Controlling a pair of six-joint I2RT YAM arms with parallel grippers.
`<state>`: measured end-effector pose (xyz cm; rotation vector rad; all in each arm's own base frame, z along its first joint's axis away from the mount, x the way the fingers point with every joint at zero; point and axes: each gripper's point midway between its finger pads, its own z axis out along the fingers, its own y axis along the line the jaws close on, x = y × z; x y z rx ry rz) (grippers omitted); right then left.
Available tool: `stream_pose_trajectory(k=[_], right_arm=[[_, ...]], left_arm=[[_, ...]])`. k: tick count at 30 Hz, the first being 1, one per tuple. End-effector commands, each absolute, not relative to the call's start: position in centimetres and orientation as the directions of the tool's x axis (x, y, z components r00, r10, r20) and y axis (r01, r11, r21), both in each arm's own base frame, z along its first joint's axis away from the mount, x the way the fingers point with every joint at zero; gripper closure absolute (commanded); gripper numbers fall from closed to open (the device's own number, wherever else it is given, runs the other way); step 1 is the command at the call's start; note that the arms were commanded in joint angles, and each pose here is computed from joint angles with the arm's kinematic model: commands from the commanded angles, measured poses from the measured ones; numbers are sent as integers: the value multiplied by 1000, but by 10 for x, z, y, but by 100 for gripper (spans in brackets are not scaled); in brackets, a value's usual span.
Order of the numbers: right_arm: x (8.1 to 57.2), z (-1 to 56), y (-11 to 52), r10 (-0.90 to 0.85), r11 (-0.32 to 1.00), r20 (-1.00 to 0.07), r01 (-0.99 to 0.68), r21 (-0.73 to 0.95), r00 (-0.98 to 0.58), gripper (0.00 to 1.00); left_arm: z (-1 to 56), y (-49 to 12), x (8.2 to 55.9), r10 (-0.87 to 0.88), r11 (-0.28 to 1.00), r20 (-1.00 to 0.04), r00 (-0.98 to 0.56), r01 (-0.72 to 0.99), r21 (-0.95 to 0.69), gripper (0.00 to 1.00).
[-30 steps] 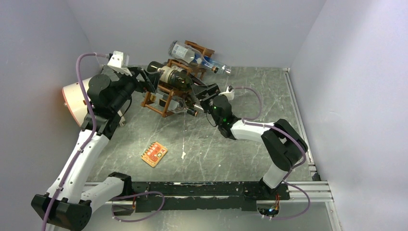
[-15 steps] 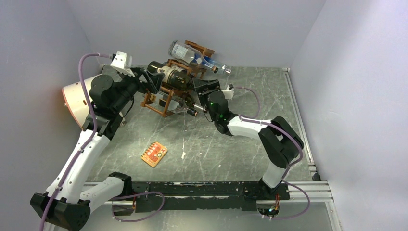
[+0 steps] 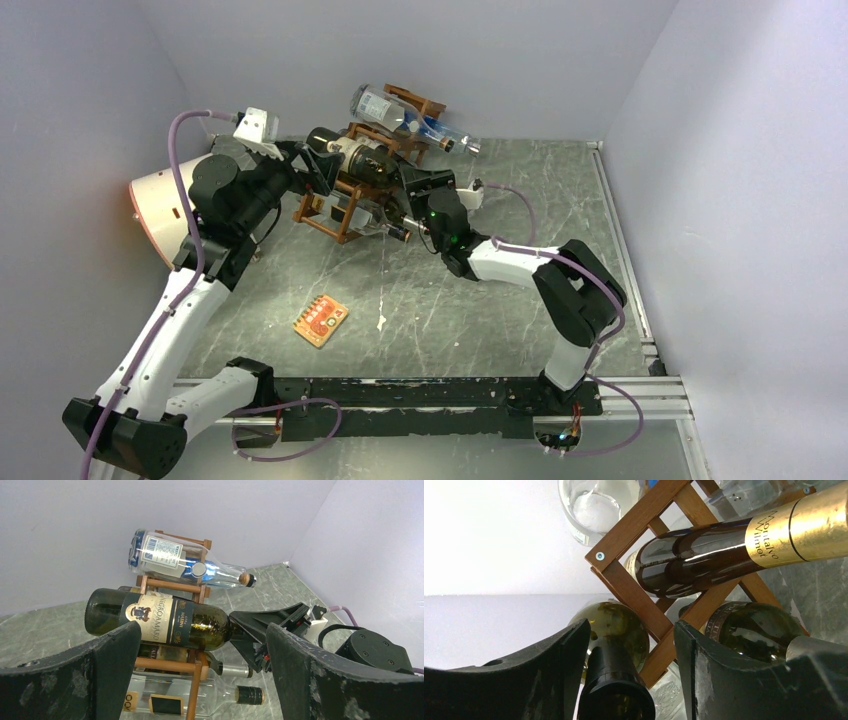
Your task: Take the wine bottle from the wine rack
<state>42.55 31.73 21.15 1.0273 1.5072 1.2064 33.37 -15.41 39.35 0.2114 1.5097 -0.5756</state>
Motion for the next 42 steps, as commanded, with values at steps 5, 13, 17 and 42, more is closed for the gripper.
stream_pose_trajectory(k=[5,13,17,42], right_arm=[[427,219,318,976,87,-70,74,994,-208,54],[422,244,322,967,-13,22,39,999,-253,72],[420,257,322,958,-52,55,18,999,-283,86],[420,332,289,868,-316,241,-110,942,-434,100]], left_arm=[[399,-155,334,-224,855,-975,-9,479,-200,2],[397,-156,335,-221,856,-975,-12,477,-200,2],[397,-156,335,-222,858,-975,-11,473,-201,2],[394,-150,340,-215,877,-977,-12,438,-198,2]])
